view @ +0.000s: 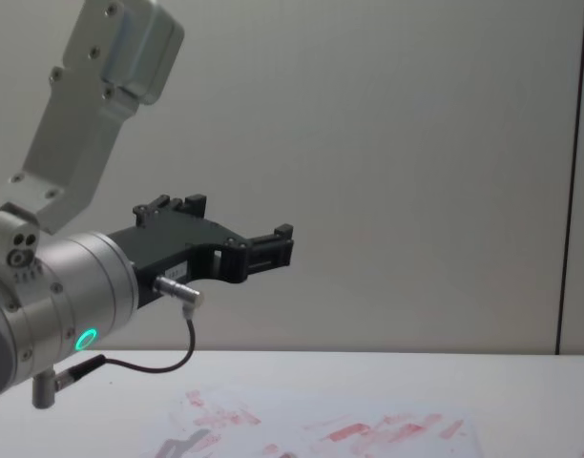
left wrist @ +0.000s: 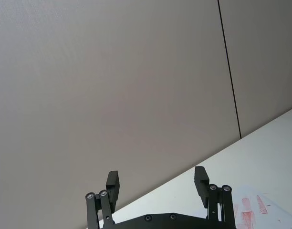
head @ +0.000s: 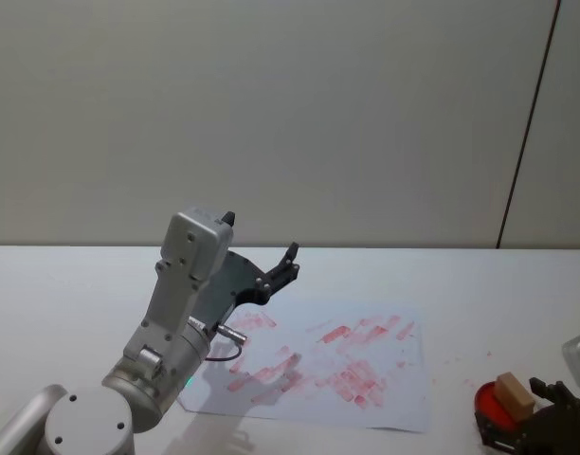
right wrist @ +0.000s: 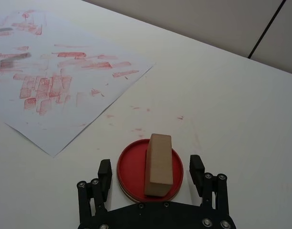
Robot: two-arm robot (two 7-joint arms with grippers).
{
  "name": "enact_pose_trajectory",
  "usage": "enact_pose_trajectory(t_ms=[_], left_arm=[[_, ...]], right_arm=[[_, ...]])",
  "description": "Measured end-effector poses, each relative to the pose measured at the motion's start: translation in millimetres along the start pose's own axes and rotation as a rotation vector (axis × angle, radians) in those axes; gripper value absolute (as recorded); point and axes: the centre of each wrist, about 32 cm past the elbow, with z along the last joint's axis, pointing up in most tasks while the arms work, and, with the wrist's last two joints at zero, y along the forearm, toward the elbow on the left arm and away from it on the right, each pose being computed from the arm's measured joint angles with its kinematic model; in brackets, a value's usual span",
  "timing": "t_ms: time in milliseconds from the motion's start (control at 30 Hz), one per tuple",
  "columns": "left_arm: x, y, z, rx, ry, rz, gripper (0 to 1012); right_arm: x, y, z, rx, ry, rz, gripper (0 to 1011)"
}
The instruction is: Use the one hand to pick up the stamp and affix it onto the A4 paper.
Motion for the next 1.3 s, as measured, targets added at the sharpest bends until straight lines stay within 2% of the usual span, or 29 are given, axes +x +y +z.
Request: enact_pose_trajectory(t_ms=[1300], left_arm=[[0.0, 0.0, 0.0, 0.000, 0.000, 0.000, 1003]], right_arm=[[0.0, 2.0, -4.7, 0.032, 0.012, 0.012, 1001]])
